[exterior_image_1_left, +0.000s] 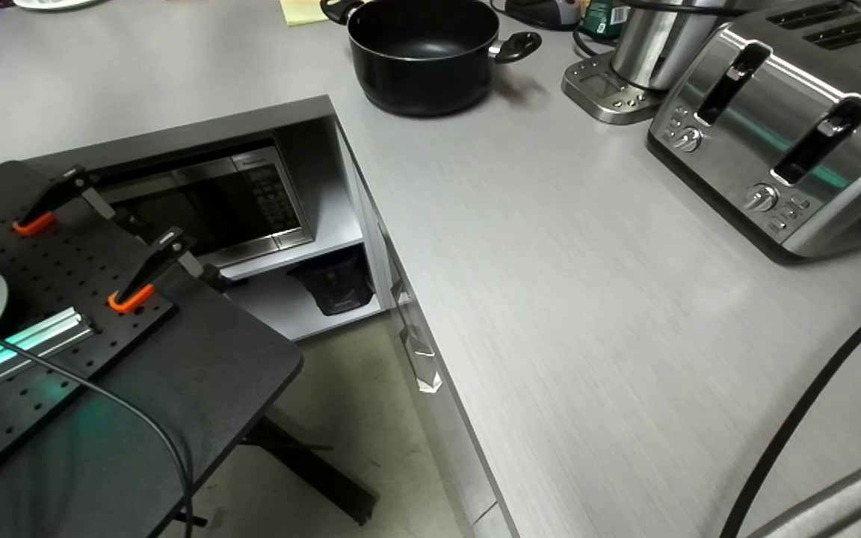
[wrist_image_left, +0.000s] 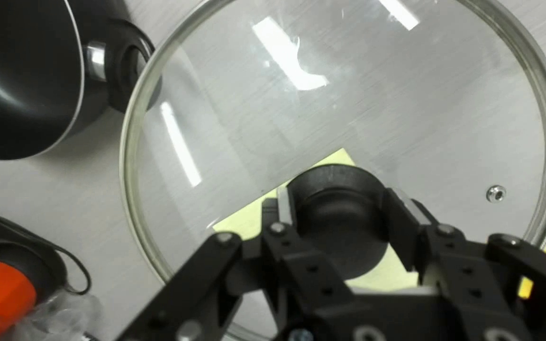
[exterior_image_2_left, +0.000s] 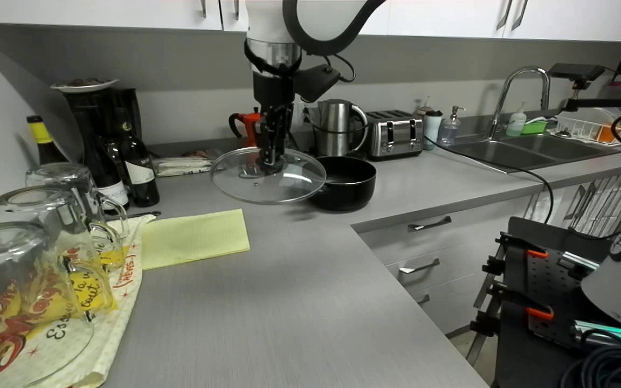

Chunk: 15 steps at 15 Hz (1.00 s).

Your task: Remove the lid from the pot and put it on the table

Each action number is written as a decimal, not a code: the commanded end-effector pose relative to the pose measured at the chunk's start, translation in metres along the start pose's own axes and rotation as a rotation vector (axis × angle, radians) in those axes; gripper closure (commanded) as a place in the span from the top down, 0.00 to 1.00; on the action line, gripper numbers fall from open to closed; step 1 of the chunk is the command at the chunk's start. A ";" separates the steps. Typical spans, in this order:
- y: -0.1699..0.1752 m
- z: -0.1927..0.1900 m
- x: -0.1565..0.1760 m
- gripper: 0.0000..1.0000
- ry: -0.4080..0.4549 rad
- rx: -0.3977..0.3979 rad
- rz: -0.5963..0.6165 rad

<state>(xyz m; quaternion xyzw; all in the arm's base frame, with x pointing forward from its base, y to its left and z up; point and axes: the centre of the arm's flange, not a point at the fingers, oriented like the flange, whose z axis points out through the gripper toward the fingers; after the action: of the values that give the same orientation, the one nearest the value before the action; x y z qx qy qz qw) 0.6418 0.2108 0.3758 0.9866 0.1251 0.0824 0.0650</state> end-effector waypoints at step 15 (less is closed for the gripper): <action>-0.031 0.148 -0.018 0.24 -0.137 0.000 -0.351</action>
<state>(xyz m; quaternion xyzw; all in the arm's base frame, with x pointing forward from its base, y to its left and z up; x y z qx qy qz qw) 0.6373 0.2217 0.2273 0.9583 0.2717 -0.0041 0.0889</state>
